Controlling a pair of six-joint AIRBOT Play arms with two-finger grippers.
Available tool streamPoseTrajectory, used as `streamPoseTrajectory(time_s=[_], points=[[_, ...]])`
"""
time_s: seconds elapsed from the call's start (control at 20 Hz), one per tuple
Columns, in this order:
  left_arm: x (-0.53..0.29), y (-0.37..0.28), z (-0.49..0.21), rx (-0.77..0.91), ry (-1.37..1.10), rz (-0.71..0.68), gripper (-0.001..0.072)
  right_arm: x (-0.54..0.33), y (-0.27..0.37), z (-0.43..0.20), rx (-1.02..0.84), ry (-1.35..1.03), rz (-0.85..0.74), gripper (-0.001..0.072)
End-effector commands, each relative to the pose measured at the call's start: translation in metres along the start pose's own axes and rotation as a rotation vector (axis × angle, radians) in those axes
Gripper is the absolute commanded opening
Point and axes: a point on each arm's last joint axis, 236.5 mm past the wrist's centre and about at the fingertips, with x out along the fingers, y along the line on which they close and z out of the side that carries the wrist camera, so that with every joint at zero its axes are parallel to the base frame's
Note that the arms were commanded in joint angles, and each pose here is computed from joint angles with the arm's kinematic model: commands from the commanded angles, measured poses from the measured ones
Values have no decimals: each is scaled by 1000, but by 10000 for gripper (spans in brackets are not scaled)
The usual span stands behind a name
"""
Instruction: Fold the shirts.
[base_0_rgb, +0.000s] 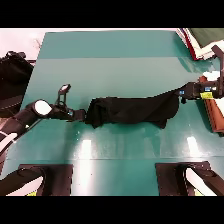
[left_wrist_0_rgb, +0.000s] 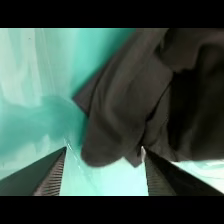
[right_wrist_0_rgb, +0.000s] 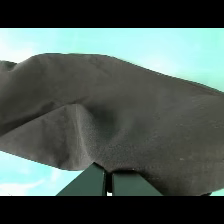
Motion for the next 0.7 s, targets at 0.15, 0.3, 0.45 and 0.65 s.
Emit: streamPoseTrajectory(time_s=[0.15, 0.3, 0.45, 0.65], points=[[27, -6, -4, -14, 16, -6, 471, 0, 1, -2, 0, 6, 2, 18], [5, -24, 37, 23, -69, -34, 25, -2, 2, 0, -5, 3, 2, 18], [-79, -52, 114, 78, -254, -78, 24, -25, 18, 19, -63, -48, 1, 18], [-302, -101, 191, 299, -727, 3, 24, -90, 66, 52, -224, -170, -9, 18]])
